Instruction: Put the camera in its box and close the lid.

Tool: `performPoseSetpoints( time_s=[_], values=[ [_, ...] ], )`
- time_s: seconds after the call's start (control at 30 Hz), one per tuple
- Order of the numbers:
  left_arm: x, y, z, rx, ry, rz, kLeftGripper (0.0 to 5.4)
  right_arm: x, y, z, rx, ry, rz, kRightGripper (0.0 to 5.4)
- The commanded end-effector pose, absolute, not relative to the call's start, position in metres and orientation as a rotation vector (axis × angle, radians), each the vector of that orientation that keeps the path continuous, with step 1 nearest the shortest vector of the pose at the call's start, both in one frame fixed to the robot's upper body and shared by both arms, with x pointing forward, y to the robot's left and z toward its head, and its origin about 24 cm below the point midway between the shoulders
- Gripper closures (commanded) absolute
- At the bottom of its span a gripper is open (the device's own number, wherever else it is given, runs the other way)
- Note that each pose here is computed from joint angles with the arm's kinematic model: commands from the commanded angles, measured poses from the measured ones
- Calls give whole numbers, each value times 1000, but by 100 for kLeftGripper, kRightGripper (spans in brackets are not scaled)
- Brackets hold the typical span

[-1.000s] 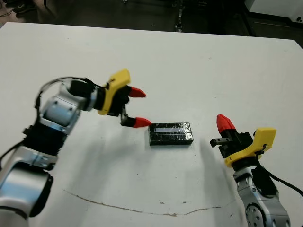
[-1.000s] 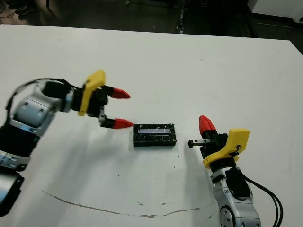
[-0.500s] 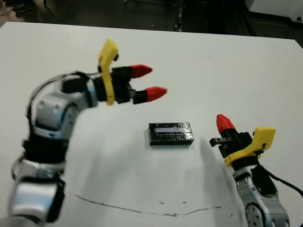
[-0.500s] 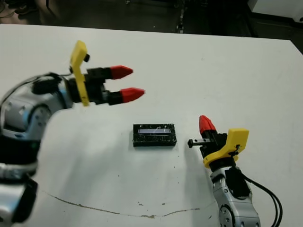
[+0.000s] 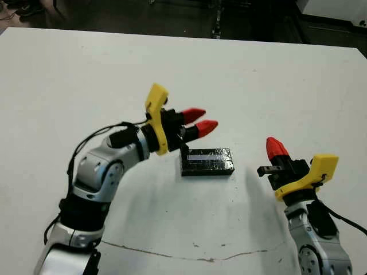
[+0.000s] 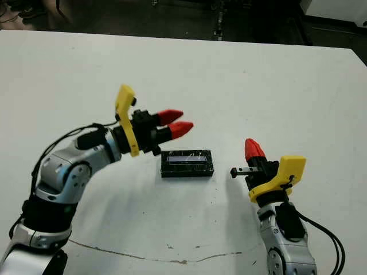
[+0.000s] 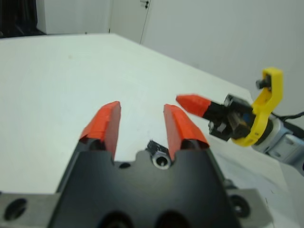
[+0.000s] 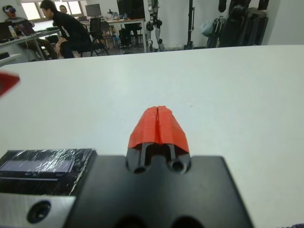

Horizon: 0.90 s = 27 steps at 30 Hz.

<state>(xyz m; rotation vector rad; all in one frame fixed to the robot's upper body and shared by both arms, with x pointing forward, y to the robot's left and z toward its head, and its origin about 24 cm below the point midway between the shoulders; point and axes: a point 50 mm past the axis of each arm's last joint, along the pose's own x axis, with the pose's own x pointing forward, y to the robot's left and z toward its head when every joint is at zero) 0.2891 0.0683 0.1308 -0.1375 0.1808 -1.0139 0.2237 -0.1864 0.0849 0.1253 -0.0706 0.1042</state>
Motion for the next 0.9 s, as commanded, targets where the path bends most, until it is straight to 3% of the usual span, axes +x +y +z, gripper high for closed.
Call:
performPoseSetpoints(
  time_s=[0.03, 0.3, 0.63, 0.9],
  values=[
    [288, 66, 115, -127, 248, -986, 406, 224, -194, 84, 115, -74, 71, 540],
    [286, 56, 98, -51, 385, -954, 534, 224, -199, 86, 111, -85, 31, 540],
    [280, 48, 75, 10, 565, -965, 538, 224, -197, 86, 117, -89, 37, 540],
    [276, 48, 67, 45, 606, -978, 538, 223, -196, 85, 118, -78, 47, 540]
  ],
)
